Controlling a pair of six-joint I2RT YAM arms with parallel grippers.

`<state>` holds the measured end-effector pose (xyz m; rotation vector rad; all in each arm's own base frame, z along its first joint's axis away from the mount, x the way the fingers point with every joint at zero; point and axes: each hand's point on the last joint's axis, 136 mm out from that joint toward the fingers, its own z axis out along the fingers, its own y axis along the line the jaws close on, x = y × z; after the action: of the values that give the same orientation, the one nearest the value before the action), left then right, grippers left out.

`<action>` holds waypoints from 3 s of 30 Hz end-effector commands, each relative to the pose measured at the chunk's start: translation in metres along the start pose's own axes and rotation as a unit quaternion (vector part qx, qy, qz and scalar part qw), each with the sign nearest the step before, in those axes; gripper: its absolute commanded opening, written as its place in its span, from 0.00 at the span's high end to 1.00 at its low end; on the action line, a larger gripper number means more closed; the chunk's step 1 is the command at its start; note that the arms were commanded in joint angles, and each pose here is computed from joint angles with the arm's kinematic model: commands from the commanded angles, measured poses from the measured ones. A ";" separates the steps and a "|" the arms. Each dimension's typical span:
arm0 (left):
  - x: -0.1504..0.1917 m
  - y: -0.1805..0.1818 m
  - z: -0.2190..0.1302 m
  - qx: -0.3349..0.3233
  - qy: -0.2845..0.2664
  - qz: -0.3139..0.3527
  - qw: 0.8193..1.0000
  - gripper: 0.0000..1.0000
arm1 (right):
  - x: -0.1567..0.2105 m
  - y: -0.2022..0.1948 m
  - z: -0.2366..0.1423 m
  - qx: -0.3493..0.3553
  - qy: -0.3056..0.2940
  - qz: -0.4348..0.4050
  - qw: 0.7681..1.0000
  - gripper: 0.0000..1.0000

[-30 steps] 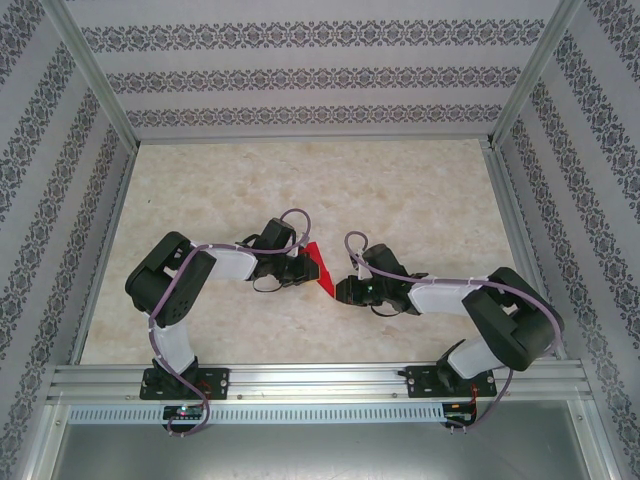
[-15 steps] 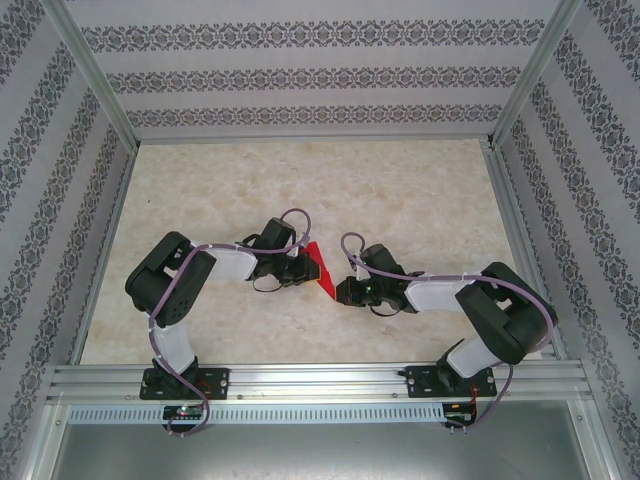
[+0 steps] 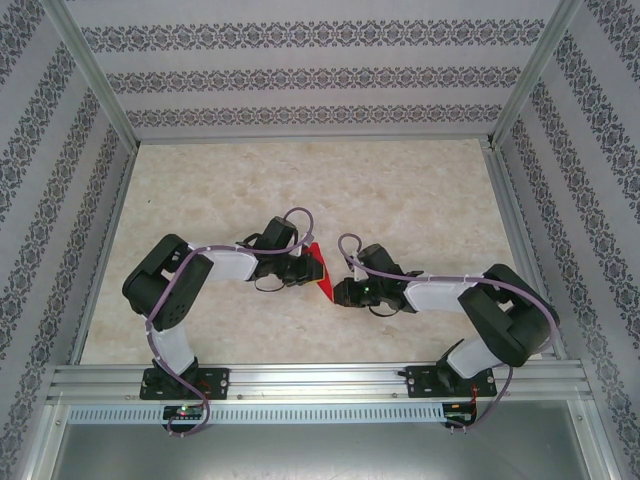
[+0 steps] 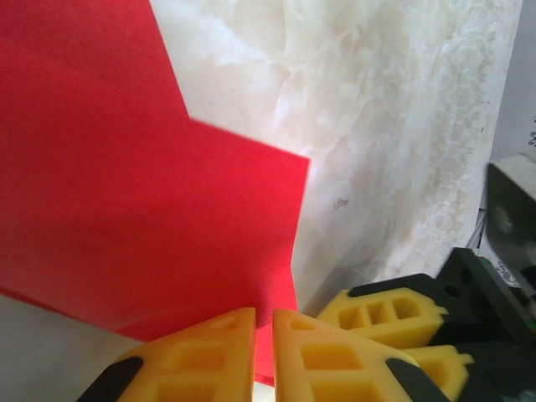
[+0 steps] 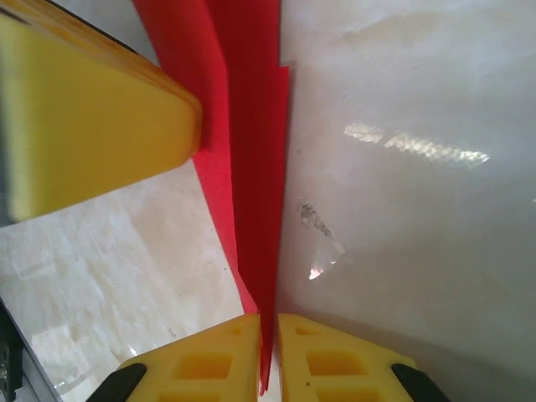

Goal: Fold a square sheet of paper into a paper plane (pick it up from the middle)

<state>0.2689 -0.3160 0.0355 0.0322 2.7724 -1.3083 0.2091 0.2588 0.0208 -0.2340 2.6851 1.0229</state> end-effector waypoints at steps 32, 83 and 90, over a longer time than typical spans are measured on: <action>0.006 -0.006 -0.012 -0.002 -0.018 0.007 1.000 0.83 | -0.007 0.019 0.008 0.004 0.010 -0.061 0.998 0.86; -0.002 0.010 0.003 -0.037 -0.004 -0.002 0.999 0.84 | -0.001 0.010 0.022 0.051 0.039 -0.085 0.994 0.95; 0.000 0.017 0.005 -0.048 -0.001 -0.007 0.999 0.84 | 0.004 0.004 0.025 0.059 0.051 -0.079 0.994 0.93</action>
<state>0.2698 -0.3077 0.0257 -0.0163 2.8140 -1.2202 0.2137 0.2785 0.0138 -0.4585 2.7158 0.8436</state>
